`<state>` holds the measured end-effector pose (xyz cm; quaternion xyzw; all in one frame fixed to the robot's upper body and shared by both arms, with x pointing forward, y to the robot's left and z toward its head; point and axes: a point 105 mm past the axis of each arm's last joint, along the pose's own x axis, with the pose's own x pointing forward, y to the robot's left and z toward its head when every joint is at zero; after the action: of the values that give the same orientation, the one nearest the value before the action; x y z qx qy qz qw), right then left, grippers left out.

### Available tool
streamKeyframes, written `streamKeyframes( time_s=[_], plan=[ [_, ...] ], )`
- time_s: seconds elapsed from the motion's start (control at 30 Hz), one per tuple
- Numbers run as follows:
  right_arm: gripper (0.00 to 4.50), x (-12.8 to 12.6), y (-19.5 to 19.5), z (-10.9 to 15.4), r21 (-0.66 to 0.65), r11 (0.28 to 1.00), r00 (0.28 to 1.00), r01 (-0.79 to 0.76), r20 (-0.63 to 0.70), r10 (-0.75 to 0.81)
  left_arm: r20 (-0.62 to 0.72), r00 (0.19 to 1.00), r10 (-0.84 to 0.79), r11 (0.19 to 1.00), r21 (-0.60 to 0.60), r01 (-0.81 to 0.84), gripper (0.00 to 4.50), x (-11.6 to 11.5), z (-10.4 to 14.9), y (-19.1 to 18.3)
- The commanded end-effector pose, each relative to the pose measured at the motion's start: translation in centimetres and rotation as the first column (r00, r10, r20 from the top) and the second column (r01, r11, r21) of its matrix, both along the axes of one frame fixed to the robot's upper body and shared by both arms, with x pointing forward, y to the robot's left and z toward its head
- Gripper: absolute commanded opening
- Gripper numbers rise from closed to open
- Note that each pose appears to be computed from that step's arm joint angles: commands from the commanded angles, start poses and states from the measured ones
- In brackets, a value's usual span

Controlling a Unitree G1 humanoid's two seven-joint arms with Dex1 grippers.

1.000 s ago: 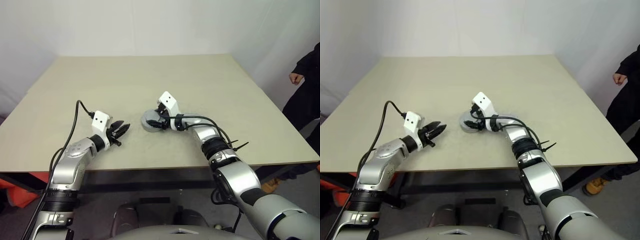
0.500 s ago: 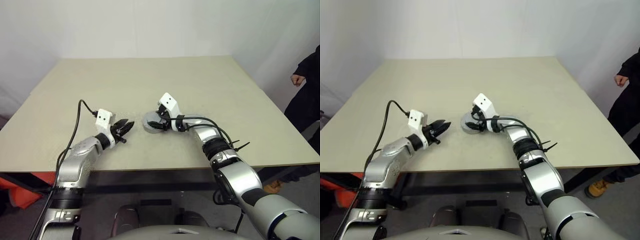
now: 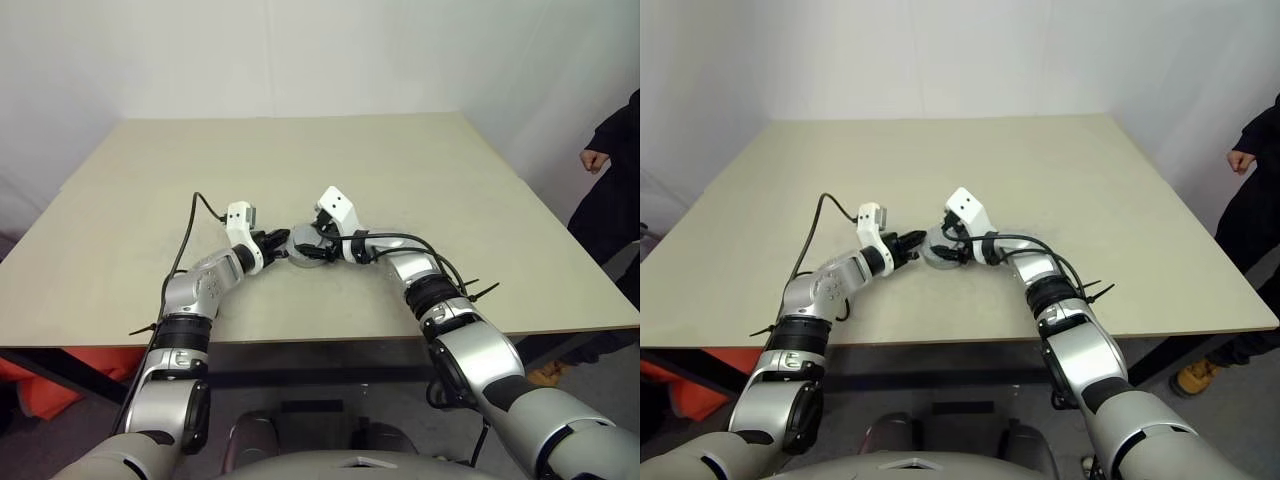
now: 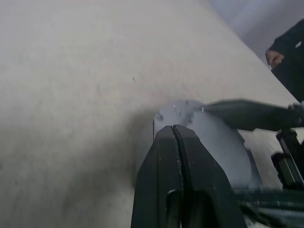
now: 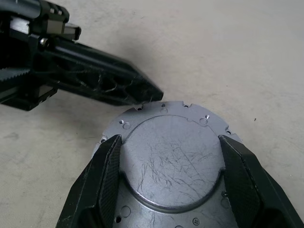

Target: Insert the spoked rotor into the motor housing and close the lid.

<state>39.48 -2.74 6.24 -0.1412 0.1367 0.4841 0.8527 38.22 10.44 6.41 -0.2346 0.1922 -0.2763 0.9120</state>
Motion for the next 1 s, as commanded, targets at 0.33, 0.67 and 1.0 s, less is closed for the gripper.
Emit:
streamKeyframes(
  time_s=[0.33, 0.67, 1.0],
  plan=[
    [3.09, -0.4, -2.1, -2.9, -0.094, 0.994, 0.994, 0.059, -0.084, -0.067, -0.117, 0.993, -0.019, 1.000, 0.008, 0.020, 0.03, -1.4, -1.3, 0.2],
    [4.09, -0.4, -1.5, -1.0, -0.032, 0.999, 0.999, 0.006, -0.038, -0.007, -0.135, 0.991, -0.009, 1.000, 0.017, 0.012, 0.00, -1.7, -1.6, 0.5],
    [4.47, -0.6, -1.1, 5.8, 0.203, 0.979, 0.998, -0.017, 0.055, 0.006, -0.147, 0.989, -0.010, 1.000, 0.012, 0.012, 0.00, -1.8, -1.9, 0.7]
  ],
)
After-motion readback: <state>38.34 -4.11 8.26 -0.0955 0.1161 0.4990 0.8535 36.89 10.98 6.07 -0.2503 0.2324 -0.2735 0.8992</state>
